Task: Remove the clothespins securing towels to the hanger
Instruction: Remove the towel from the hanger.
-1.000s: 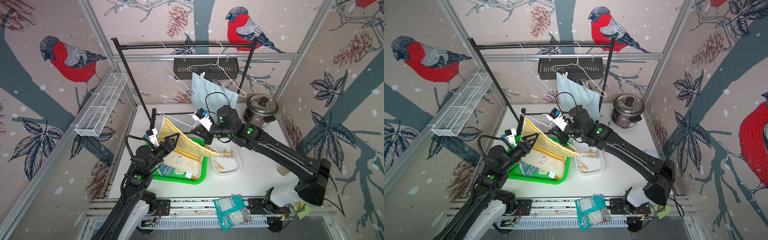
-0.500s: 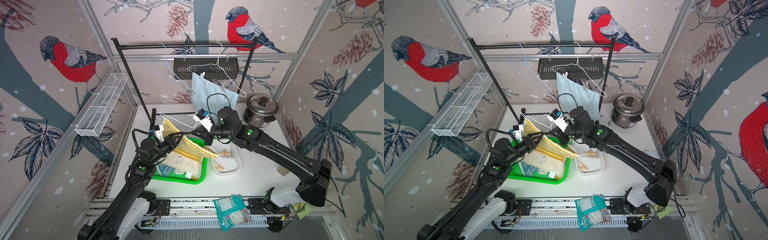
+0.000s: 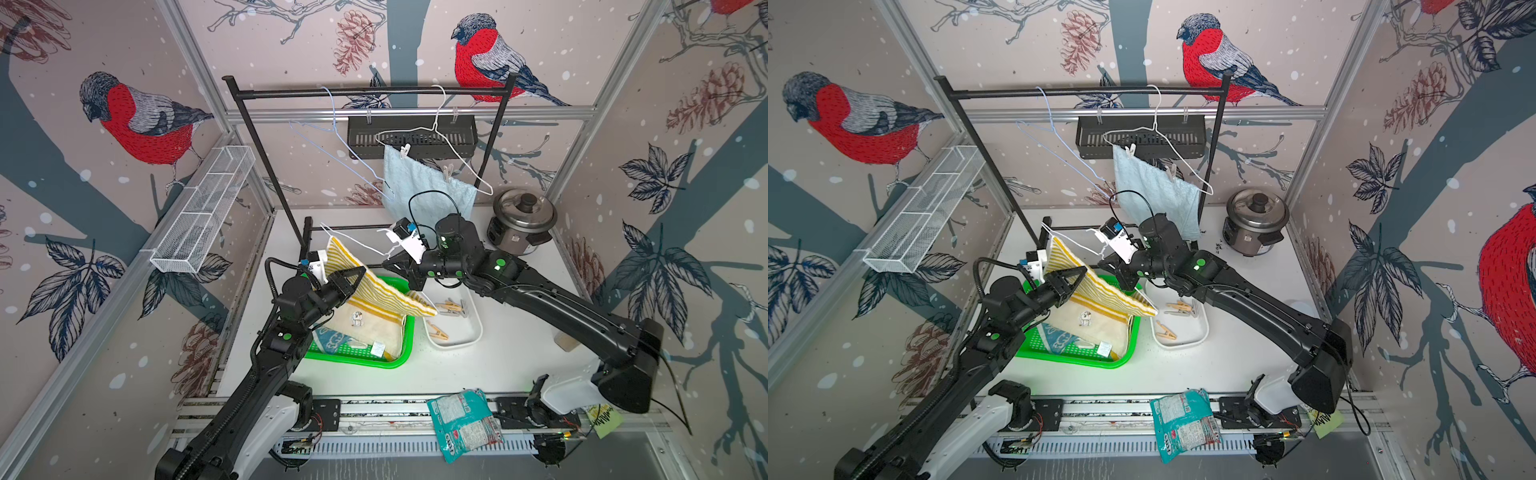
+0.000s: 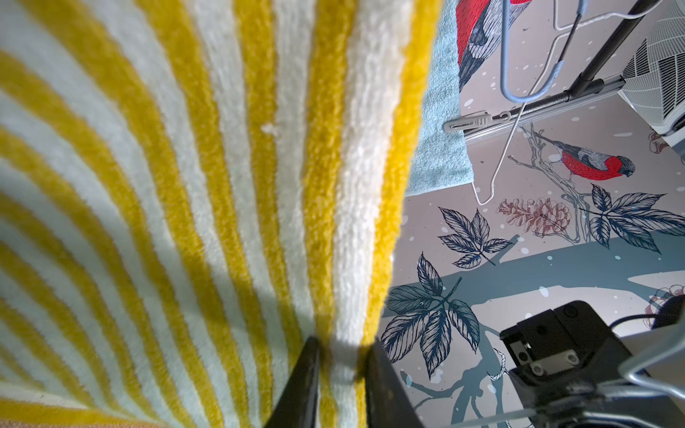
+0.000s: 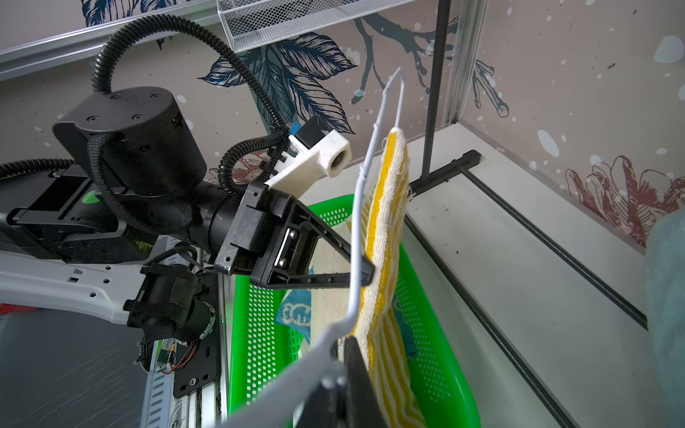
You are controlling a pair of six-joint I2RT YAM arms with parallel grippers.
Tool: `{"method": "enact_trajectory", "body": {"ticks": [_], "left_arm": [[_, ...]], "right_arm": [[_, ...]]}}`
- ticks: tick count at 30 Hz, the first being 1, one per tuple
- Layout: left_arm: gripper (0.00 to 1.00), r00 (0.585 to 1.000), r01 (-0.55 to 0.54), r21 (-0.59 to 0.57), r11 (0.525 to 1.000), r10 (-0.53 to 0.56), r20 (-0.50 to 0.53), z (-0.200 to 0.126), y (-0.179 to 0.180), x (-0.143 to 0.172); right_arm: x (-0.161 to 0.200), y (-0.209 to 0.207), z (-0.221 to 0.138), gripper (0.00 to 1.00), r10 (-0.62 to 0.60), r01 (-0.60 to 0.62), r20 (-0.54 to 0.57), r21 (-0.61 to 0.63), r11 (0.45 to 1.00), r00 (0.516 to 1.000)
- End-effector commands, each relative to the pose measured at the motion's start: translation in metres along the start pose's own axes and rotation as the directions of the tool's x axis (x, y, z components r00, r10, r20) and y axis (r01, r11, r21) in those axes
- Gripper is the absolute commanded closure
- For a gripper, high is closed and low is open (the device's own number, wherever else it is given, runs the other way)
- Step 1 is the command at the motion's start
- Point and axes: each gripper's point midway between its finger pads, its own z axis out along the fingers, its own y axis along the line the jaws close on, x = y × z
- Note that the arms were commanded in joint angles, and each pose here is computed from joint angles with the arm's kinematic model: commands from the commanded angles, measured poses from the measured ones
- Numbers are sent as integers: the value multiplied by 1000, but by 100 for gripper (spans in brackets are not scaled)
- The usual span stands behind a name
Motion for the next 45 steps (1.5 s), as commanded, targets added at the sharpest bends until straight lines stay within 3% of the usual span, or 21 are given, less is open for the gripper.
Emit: {"method": "enact_trajectory", "body": {"ticks": [1, 8, 14, 21, 26, 29, 34, 41, 45], "left_arm": [[79, 1000, -12, 12, 1000, 12, 3, 0, -3, -1], [100, 999, -42, 20, 999, 41, 29, -2, -8, -6], [100, 991, -117, 6, 993, 116, 71, -11, -19, -14], [100, 985, -163, -51, 985, 166, 56, -24, -25, -13], [100, 960, -259, 33, 965, 254, 116, -40, -61, -20], [100, 876, -443, 74, 894, 413, 250, -66, -111, -38], [100, 694, -658, -5, 753, 608, 385, -111, -187, -64], [100, 508, -789, -29, 614, 678, 531, -160, -270, -80], [100, 447, -823, -41, 567, 688, 572, -177, -299, -83]], "right_arm": [[-16, 9, -3, 100, -9, 12, 66, -43, 999, 998], [-9, 3, 4, 100, 8, -7, 45, -28, 1000, 999], [-1, -12, 7, 100, 23, -24, 10, 53, 998, 1000], [13, -48, 7, 100, 53, -43, -33, 250, 967, 998], [24, -61, 9, 100, 67, -43, -66, 317, 947, 996], [27, -64, 10, 100, 68, -38, -81, 329, 943, 994], [22, -62, 6, 100, 59, -34, -65, 328, 944, 996], [10, -56, -7, 100, 39, -28, -25, 326, 945, 999], [8, -55, -17, 100, 36, -29, -16, 346, 938, 999]]}}
